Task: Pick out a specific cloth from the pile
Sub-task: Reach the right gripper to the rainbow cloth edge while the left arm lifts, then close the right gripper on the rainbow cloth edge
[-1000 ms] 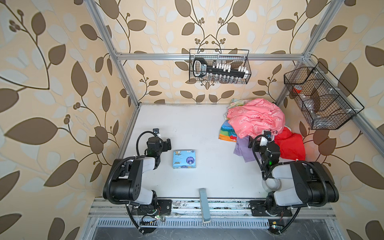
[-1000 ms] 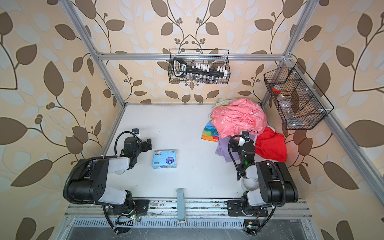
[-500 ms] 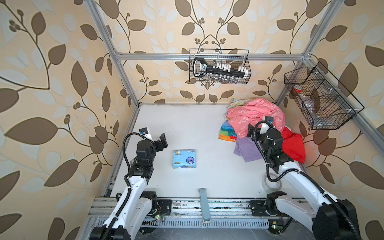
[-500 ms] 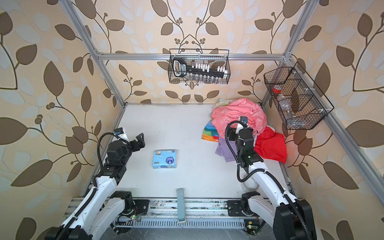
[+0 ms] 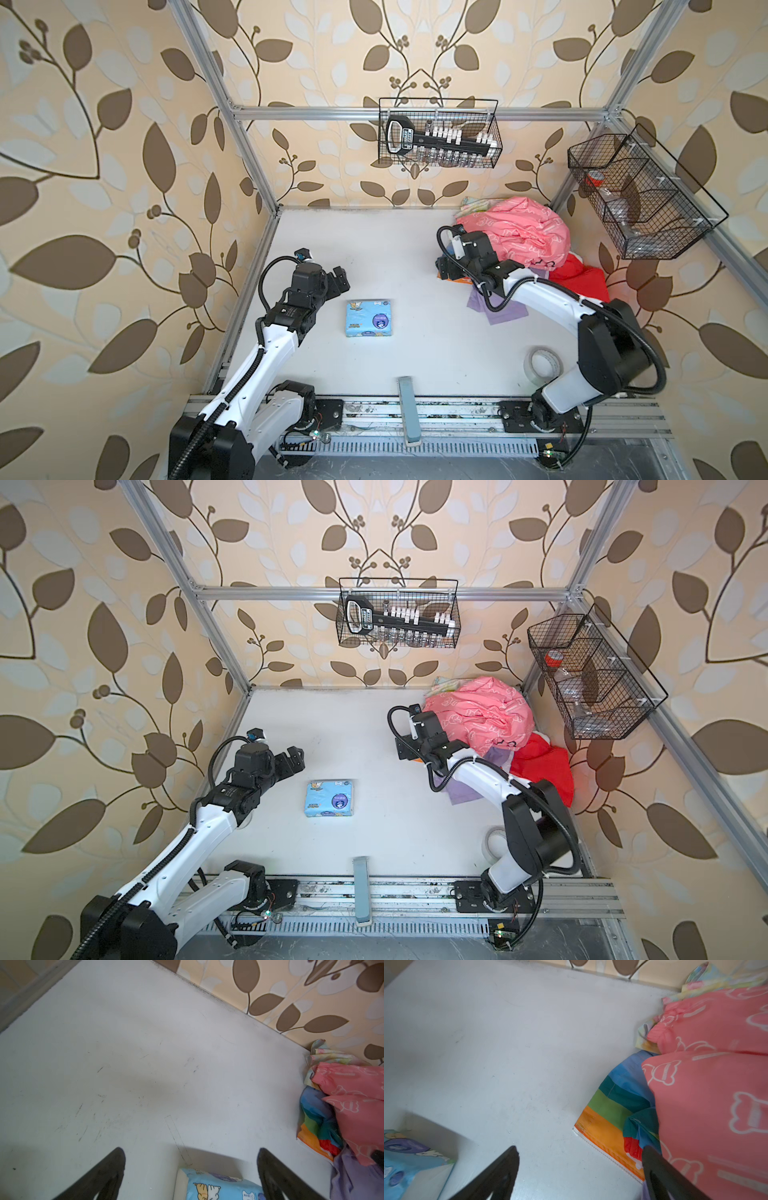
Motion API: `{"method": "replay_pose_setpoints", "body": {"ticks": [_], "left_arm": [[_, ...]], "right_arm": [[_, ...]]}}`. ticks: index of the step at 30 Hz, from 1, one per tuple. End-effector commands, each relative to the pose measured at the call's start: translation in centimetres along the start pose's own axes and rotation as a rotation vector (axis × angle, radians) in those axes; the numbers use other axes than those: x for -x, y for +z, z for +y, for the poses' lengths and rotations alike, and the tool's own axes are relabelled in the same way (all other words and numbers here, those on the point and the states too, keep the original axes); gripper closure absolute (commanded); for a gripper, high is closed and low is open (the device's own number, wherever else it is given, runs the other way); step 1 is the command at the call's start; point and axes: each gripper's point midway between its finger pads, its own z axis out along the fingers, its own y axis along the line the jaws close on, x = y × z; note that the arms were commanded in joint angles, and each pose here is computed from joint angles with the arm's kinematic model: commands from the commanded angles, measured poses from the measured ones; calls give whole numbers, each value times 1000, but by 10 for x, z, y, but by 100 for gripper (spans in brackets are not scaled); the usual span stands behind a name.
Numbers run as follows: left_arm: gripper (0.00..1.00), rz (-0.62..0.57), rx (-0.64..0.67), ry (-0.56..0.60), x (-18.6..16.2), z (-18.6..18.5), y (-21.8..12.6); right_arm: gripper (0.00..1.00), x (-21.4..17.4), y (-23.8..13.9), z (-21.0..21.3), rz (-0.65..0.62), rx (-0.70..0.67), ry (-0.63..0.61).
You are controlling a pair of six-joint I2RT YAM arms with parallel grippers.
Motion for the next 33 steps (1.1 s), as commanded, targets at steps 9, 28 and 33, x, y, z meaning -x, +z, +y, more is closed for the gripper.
{"method": "replay_pose_setpoints", "body": {"ticks": [9,28,33], "left_arm": [[1,-4,-87,77,-4,-13,-12],[1,-43,-102,80,1,-14,-20],[1,-51,-104,79,3,-14,-22]], "right_arm": [[13,-42,66,-43,253,1,91],[22,-85,105,-46,376,-32,97],[36,-101,115,-43,427,-46,82]]}}
